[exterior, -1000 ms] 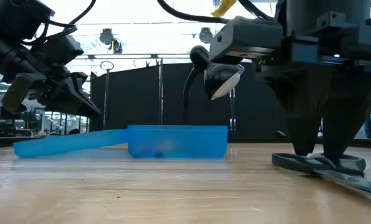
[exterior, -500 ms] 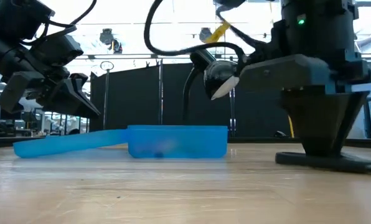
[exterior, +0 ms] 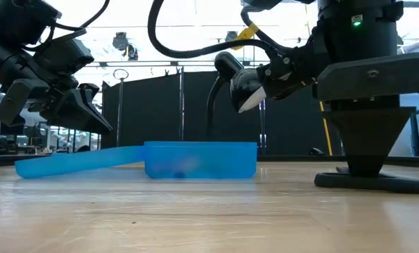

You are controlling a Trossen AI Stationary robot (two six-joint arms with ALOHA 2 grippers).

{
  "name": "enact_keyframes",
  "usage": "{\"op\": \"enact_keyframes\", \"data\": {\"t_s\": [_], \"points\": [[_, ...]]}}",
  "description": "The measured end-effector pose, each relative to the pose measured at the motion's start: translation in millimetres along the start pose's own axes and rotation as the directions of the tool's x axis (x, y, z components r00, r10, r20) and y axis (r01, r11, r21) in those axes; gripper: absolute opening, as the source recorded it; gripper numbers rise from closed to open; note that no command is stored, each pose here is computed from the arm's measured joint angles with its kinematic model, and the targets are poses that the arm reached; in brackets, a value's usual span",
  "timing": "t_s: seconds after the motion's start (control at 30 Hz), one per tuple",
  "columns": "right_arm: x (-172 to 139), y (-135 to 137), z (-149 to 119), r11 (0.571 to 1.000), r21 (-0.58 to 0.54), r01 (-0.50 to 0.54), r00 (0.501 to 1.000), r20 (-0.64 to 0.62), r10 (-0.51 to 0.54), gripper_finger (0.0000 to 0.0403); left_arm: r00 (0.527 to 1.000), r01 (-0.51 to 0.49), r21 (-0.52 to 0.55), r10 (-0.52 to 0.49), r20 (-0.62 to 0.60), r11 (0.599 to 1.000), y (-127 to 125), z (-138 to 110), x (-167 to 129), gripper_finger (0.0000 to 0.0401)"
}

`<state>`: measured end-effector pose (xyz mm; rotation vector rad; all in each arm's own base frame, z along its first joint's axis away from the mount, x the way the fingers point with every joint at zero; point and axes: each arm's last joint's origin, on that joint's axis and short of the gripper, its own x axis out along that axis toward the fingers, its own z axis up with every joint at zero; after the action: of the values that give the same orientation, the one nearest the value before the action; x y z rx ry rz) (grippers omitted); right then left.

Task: Pick & place school supplies into a supply box
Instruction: Put the black scissors into the blue supply box

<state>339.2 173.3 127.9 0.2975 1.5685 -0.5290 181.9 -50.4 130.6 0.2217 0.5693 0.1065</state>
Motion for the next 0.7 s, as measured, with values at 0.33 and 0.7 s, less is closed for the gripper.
{"op": "enact_keyframes", "data": {"t_s": [0.33,0.7], "points": [[27,-6,-7,0.996,0.034,-0.084,0.992,-0.094,0.087,0.0079,1.0,0.001,-0.013,-0.001,-0.001,1.0,0,0,0,0.0026],[0,-9,-6,0.978,0.118,-0.172,0.985,0.016,0.172,0.0071,1.0,0.026,-0.017,-0.027,-0.015,0.999,-1,-2,0,0.0026]]}}
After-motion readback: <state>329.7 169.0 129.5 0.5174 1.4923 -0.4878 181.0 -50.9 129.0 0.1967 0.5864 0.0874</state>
